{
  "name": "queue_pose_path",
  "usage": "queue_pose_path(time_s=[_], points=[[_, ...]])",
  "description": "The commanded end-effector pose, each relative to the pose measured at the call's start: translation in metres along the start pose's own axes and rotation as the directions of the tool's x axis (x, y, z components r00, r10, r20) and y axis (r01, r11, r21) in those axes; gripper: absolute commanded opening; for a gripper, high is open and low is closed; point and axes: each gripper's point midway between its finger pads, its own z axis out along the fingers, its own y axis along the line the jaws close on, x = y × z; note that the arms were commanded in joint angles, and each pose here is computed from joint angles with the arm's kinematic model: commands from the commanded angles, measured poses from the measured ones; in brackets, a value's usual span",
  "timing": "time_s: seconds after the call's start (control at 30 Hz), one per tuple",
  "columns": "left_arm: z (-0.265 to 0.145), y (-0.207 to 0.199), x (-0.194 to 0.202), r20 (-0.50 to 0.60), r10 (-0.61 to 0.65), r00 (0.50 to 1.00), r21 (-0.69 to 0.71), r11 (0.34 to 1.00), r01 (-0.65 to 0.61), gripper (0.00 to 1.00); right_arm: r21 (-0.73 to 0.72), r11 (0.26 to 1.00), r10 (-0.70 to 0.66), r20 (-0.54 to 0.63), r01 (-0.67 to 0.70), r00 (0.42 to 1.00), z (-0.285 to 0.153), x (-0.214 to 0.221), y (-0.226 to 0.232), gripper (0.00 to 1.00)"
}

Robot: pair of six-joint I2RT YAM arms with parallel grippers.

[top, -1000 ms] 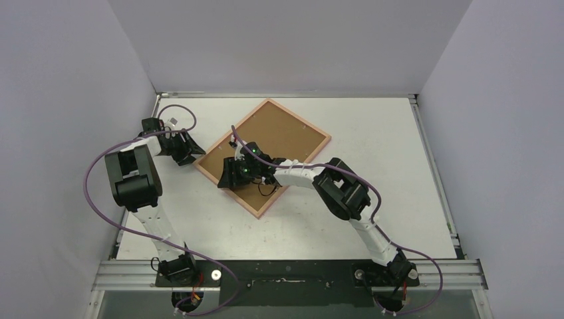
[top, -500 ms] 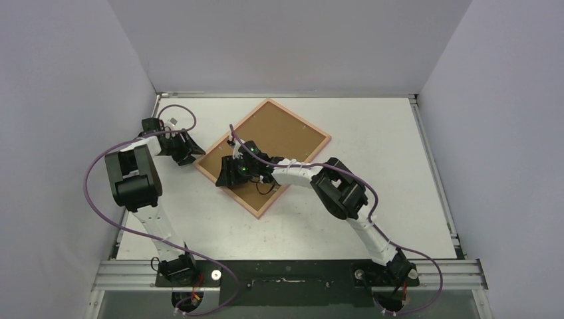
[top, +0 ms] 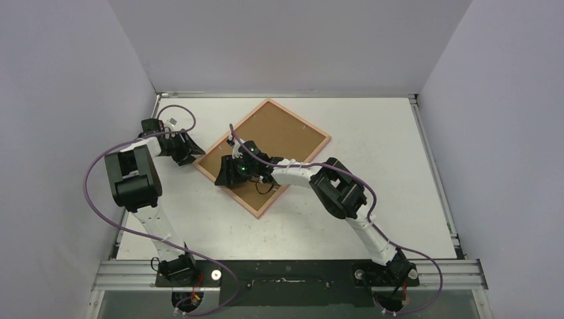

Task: Put the photo into the frame
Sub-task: Install the photo frame at the center of the board.

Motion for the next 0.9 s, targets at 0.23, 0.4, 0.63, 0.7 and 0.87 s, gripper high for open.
queue_pose_path(time_s=[0.23, 0.4, 0.63, 0.7, 0.87], points=[[-0.007, -0.006, -0.003, 0.015, 0.014, 1.000, 0.004, 1.000, -0.014, 0.48, -0.007, 1.000, 0.008, 0.042, -0.008, 0.999, 0.001, -0.006, -0.001, 0.46], [-0.015, -0.017, -0.020, 0.040, 0.052, 0.998, 0.008, 0.999, -0.052, 0.50, -0.109, 0.994, 0.041, 0.197, -0.019, 0.979, -0.045, -0.070, 0.033, 0.49], [-0.020, -0.035, -0.046, 0.074, 0.106, 0.992, 0.045, 0.993, -0.109, 0.56, -0.151, 0.983, 0.148, 0.351, -0.100, 0.925, -0.114, -0.132, 0.026, 0.53], [-0.017, -0.038, -0.050, 0.071, 0.113, 0.991, 0.061, 0.991, -0.117, 0.58, -0.068, 0.986, 0.165, 0.359, -0.151, 0.919, -0.127, -0.135, 0.001, 0.53], [-0.004, -0.055, -0.054, 0.042, 0.156, 0.987, 0.098, 0.982, -0.160, 0.60, 0.251, 0.927, 0.167, 0.389, -0.279, 0.906, -0.181, -0.127, -0.076, 0.56]])
